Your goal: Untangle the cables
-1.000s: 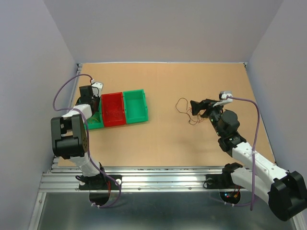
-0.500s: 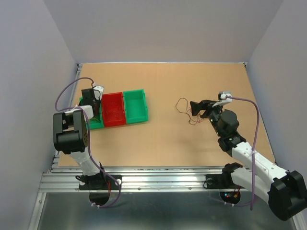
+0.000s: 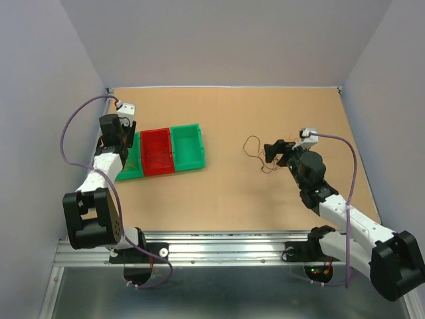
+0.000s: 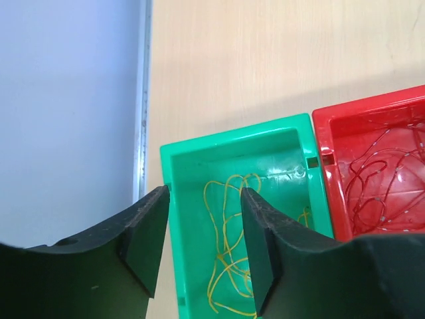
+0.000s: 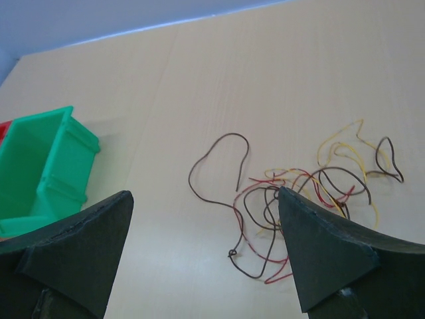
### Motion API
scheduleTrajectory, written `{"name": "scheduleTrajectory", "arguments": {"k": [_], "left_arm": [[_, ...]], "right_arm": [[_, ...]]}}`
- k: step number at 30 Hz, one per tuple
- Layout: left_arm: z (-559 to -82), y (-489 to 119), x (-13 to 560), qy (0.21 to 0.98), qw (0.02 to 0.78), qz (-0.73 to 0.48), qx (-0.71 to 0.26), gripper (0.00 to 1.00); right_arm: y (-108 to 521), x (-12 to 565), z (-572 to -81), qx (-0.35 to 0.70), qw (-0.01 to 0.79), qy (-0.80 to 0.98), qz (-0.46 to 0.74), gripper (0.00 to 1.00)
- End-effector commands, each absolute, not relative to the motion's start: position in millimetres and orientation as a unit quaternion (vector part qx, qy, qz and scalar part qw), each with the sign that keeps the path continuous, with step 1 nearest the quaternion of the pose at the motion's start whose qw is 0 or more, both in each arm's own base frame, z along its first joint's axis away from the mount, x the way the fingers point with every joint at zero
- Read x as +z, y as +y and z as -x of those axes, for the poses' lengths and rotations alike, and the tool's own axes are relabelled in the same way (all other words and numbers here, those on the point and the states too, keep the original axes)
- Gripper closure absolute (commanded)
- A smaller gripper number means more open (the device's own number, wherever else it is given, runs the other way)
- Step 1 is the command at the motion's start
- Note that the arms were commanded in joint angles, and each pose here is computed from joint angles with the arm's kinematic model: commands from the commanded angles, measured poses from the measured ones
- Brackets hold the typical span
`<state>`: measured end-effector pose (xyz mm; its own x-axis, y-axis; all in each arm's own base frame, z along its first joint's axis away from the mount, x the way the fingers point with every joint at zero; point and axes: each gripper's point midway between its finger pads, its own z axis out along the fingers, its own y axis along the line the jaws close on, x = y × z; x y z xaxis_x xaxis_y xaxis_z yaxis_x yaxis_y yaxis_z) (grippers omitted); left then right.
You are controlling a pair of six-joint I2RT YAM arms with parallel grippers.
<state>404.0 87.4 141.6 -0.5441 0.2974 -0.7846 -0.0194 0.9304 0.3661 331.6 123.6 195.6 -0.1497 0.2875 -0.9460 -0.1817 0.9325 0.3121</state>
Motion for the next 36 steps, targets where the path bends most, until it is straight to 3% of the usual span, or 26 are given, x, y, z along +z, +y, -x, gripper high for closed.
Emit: {"name": "scheduleTrajectory", "arguments": {"k": [1, 6, 11, 17, 18, 20, 25, 31, 36], "left_arm": [[-402, 80, 181, 0.844, 0.506, -0.079, 0.158, 0.39], [-395, 34, 223, 0.811, 0.556, -0.113, 0.143, 0.25], [-399, -72, 249, 0.780, 0.595, -0.187, 0.059, 0.19], [-401, -164, 283, 0.714, 0.658, -0.237, -0.030, 0.19], [-402, -178, 295, 0.689, 0.682, -0.240, -0.042, 0.19], [-400, -193, 299, 0.672, 0.695, -0.249, -0.062, 0.19], [-394, -226, 273, 0.665, 0.684, -0.274, -0.121, 0.19], [-385, -221, 231, 0.676, 0.676, -0.279, -0.093, 0.19], [-376, -228, 232, 0.669, 0.680, -0.289, -0.085, 0.19]], "right_arm": [[104, 209, -347, 0.142, 0.654, 0.736, -0.104, 0.05], [67, 173, -364, 0.087, 0.613, 0.766, -0.170, 0.06], [52, 147, -379, 0.064, 0.580, 0.788, -0.195, 0.12], [37, 138, -393, 0.037, 0.578, 0.781, -0.233, 0.25], [34, 140, -395, 0.036, 0.581, 0.778, -0.238, 0.33], [35, 147, -400, 0.042, 0.588, 0.772, -0.236, 0.38], [30, 161, -418, 0.022, 0.600, 0.763, -0.238, 0.39], [36, 150, -448, 0.013, 0.583, 0.785, -0.210, 0.43], [44, 129, -467, 0.014, 0.564, 0.800, -0.202, 0.31]]}}
